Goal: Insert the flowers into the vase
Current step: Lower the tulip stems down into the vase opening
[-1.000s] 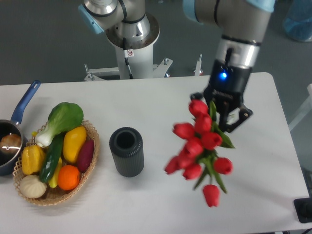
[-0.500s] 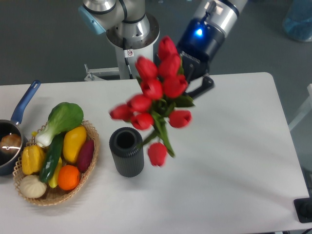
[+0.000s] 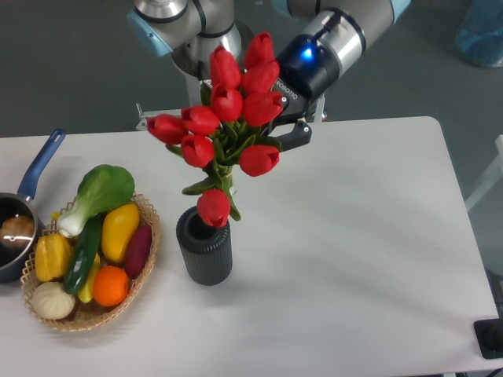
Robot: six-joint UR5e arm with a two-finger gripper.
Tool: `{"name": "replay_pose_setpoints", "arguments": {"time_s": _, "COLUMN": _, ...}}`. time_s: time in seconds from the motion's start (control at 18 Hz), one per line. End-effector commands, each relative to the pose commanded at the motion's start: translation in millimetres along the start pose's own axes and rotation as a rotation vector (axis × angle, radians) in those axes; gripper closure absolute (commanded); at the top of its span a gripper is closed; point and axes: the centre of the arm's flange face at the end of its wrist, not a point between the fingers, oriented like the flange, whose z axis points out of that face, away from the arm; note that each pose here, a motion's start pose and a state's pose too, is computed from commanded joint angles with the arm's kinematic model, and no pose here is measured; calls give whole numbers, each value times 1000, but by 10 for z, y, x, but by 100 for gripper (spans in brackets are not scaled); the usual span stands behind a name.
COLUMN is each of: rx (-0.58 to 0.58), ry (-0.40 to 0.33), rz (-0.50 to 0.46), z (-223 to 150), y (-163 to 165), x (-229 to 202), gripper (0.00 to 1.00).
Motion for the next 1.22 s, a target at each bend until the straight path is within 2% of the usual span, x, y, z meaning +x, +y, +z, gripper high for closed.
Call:
{"name": "replay_pose_setpoints", "arguments": {"time_s": 0.17, "rx": 21, "ry": 28, "rz": 43, "z": 117, "y": 370, "x": -25, "gripper": 99}}
{"name": "replay_pose_setpoints", "arguments": {"time_s": 0.28, "rx": 43, "ry": 36, "rz": 30, "z": 134, "y": 494, "x": -39, "gripper": 99}}
{"name": "replay_pose_setpoints", "arguments": {"time_s": 0.67, "rx": 54, "ry": 44, "rz": 21, "z": 164, "y": 525, "x": 22, "gripper": 99}}
{"name": "replay_pose_setpoints", "arguments": {"time_s": 1.22, "rx": 50, "ry": 42, "rz": 19, "z": 177, "y": 826, "x": -30, "gripper": 99}}
